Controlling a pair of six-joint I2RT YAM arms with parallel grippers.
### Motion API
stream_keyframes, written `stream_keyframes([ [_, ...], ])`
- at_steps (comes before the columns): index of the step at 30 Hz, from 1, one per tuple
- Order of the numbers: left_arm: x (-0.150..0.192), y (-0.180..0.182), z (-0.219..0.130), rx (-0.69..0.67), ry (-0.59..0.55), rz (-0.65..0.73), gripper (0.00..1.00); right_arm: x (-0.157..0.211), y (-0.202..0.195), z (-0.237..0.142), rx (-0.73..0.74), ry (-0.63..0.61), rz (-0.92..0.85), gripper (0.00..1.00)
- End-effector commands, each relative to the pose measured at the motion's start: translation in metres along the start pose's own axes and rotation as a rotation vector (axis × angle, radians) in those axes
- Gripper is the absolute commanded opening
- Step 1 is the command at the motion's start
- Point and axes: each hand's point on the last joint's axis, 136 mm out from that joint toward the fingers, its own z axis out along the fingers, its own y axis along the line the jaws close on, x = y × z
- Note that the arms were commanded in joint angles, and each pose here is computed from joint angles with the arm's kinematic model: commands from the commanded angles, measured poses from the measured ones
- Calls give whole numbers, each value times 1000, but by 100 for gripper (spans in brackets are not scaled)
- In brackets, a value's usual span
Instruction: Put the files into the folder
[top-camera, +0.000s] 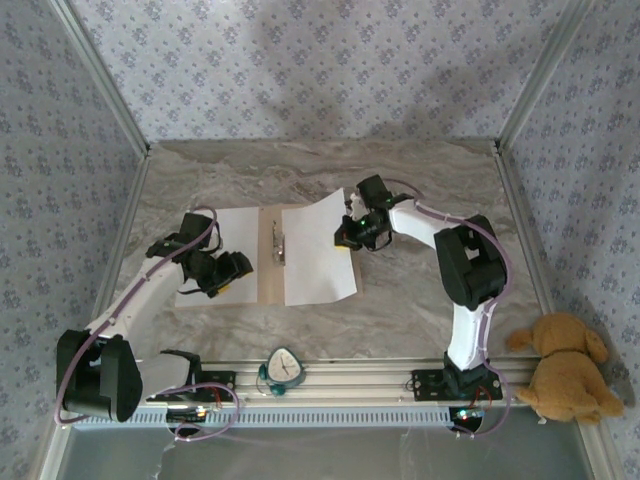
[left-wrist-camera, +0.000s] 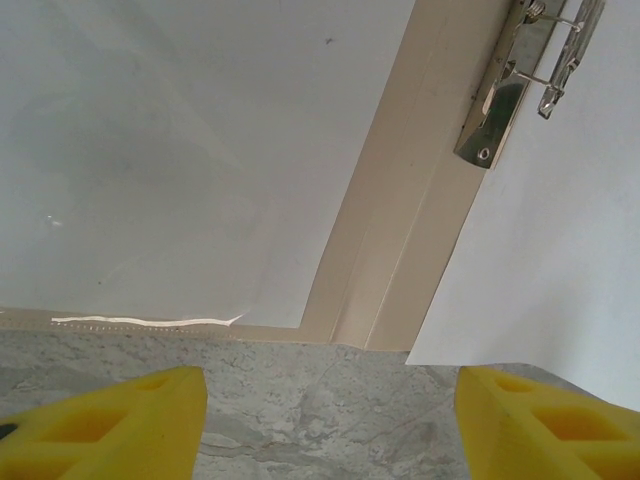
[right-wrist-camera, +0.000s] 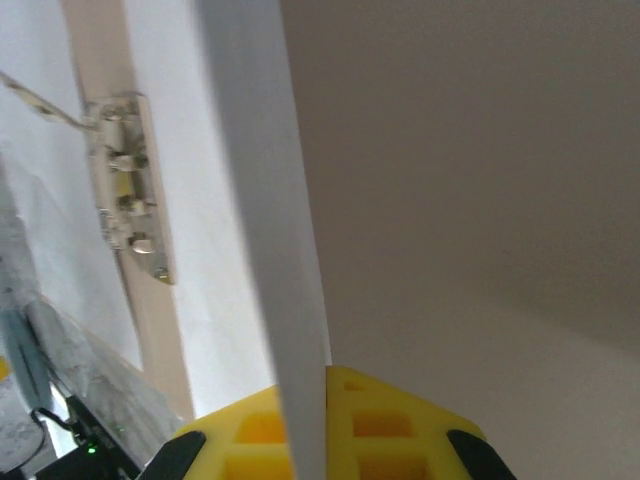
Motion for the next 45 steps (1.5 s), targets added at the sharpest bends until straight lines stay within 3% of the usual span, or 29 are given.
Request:
stream_keyframes([
  [1,2,2,-6,-6,3,3,67,-10,43,-27,-82,-41,-34,0],
  [19,6,4,-9,-5,-2,5,67,-16,108,-63,-192,-92,-56,0],
  [32,7,6,-9,-8,-2,6,67,-11,113,-69,-193,-76,-42,0],
  [45,8,7,-9,-10,-2,6,67,-20,152,-77,-339,-66,-110,0],
])
